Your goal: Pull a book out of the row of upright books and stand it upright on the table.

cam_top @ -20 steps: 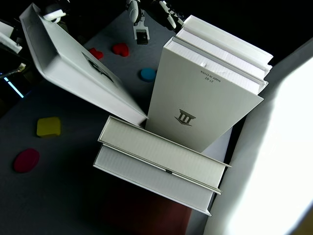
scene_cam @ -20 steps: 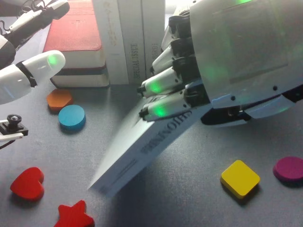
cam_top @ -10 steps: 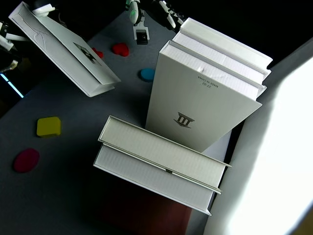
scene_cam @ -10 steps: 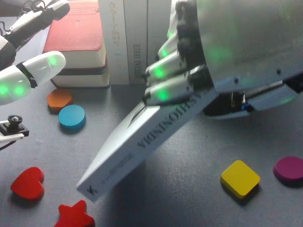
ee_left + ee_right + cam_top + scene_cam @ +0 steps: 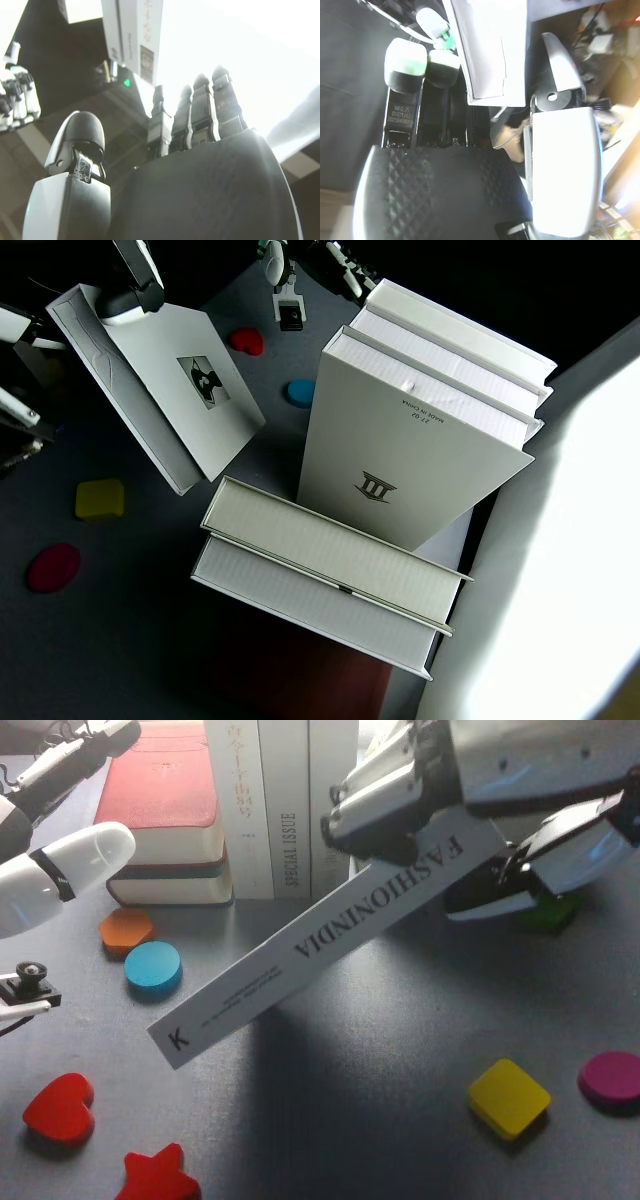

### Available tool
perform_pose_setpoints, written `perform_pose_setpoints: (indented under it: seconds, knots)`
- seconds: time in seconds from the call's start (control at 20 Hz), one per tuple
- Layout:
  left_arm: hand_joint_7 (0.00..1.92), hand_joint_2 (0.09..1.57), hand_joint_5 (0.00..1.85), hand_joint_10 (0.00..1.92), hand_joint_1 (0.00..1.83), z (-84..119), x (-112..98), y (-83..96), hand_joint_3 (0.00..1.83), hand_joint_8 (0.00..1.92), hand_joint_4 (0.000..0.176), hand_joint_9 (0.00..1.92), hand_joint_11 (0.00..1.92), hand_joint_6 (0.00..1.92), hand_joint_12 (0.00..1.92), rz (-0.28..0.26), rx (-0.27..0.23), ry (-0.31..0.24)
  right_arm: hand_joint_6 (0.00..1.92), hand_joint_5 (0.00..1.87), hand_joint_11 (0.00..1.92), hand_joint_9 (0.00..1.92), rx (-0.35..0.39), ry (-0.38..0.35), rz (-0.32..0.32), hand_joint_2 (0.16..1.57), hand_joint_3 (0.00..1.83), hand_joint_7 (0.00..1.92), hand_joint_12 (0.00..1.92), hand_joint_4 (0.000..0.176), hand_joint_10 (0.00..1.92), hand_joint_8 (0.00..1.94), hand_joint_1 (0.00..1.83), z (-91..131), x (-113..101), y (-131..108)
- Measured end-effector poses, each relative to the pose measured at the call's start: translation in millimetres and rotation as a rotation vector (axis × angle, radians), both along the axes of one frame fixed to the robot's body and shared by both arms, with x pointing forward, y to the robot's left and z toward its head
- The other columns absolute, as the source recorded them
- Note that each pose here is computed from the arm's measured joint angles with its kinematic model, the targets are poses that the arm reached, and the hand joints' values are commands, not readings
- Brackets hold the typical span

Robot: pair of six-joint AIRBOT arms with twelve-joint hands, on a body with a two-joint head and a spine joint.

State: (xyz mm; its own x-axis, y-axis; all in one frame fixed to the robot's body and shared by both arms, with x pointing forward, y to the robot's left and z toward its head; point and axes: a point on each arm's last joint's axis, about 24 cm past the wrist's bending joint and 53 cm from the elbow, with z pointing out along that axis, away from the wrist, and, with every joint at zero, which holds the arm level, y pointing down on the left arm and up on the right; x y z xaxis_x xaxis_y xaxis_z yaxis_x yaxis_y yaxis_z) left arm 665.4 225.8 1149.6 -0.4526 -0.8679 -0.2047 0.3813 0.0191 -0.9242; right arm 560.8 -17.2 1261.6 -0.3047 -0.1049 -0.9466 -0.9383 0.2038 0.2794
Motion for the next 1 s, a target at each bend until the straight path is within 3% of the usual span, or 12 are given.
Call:
perform_pose_setpoints:
  seconds: [0.05,0.15,0.3,0.35,0.4,0.45,0.5,0.6,0.65,0.75,0.9,1.0]
  knots:
    - [0.00,1.33,0.13,0.00,0.29,0,0,0.0,0.00,0.00,0.056,0.00,0.00,0.00,0.00,0.000,0.000,0.000,1.88,0.46,1.18,0.95,0.021,0.035,-0.016,1.05,0.80,0.68,1.92,0.000,1.92,1.94,1.07,1,5,-5]
    - [0.00,1.37,0.15,0.00,0.29,0,0,0.2,0.01,0.00,0.000,0.00,0.00,0.01,0.00,0.000,-0.001,-0.001,1.88,0.46,1.18,0.95,0.063,0.109,-0.049,1.05,0.80,0.68,1.92,0.000,1.92,1.94,1.07,-1,14,-16]
    - [0.00,1.38,0.20,0.00,0.32,0,0,0.5,0.01,0.00,0.035,0.00,0.00,0.02,0.00,0.002,-0.002,-0.001,1.88,0.46,1.18,0.95,0.111,0.209,-0.116,1.05,0.80,0.68,1.92,0.000,1.92,1.94,1.07,-9,28,-35]
    - [0.00,1.38,0.20,0.00,0.31,0,0,0.8,0.01,0.00,0.028,0.00,0.00,0.02,0.00,0.003,-0.003,-0.001,1.49,0.71,0.33,0.49,0.124,0.243,-0.136,1.19,0.23,0.63,1.87,0.000,1.41,1.56,1.12,-14,32,-39]
    - [0.00,1.38,0.20,0.00,0.31,1,0,0.7,0.01,0.00,0.032,0.00,0.00,0.02,0.00,0.002,-0.003,-0.001,1.30,0.79,0.10,0.36,0.139,0.280,-0.154,1.20,0.06,0.57,1.80,0.000,1.22,1.11,1.08,-18,36,-44]
    - [0.00,1.38,0.20,0.00,0.31,1,0,0.7,0.00,0.00,0.037,0.00,0.00,0.02,0.00,0.002,-0.003,-0.001,1.25,0.86,0.12,0.42,0.154,0.311,-0.170,1.22,0.02,0.64,1.79,0.000,1.20,1.34,1.15,-21,39,-48]
    - [0.00,1.38,0.20,0.00,0.28,1,0,0.8,0.00,0.00,0.039,0.00,0.00,0.02,0.00,0.003,-0.004,-0.001,1.24,0.87,0.16,0.52,0.168,0.342,-0.191,1.24,0.01,0.70,1.75,0.000,1.51,1.41,1.29,-25,43,-53]
    - [0.00,1.37,0.20,0.00,0.27,1,0,0.9,0.00,0.00,0.045,0.00,0.00,0.02,0.00,0.003,-0.005,-0.002,1.11,0.84,0.22,0.44,0.155,0.396,-0.225,1.24,0.00,0.69,1.91,0.000,1.62,1.59,1.18,-44,47,-62]
    - [0.00,1.37,0.21,0.00,0.28,1,0,1.2,0.00,0.00,0.044,0.00,0.00,0.02,0.00,0.004,-0.006,-0.001,1.25,0.82,0.10,0.37,0.139,0.414,-0.239,1.25,0.00,0.65,1.92,0.000,1.50,1.51,1.16,-54,48,-66]
    - [0.01,1.38,0.21,0.00,0.29,1,1,1.6,0.00,0.00,0.056,0.00,0.00,0.01,0.00,0.005,-0.009,0.000,1.49,0.63,0.00,0.14,0.157,0.447,-0.268,1.30,0.00,0.40,1.73,0.000,1.27,0.95,1.06,-59,50,-74]
    - [0.02,1.38,0.22,0.00,0.31,1,0,1.4,0.00,0.01,0.054,0.00,0.00,0.01,0.00,0.004,-0.009,0.000,0.77,0.35,0.00,0.04,0.190,0.483,-0.299,1.15,0.00,0.32,1.32,0.000,0.83,0.28,1.05,-62,54,-81]
    - [0.03,1.37,0.22,0.00,0.31,1,0,1.6,0.00,0.01,0.056,0.00,0.01,0.01,0.00,0.004,-0.011,-0.001,0.60,0.20,0.00,0.00,0.183,0.476,-0.310,1.15,0.00,0.27,1.48,0.000,0.70,0.13,0.99,-67,52,-85]
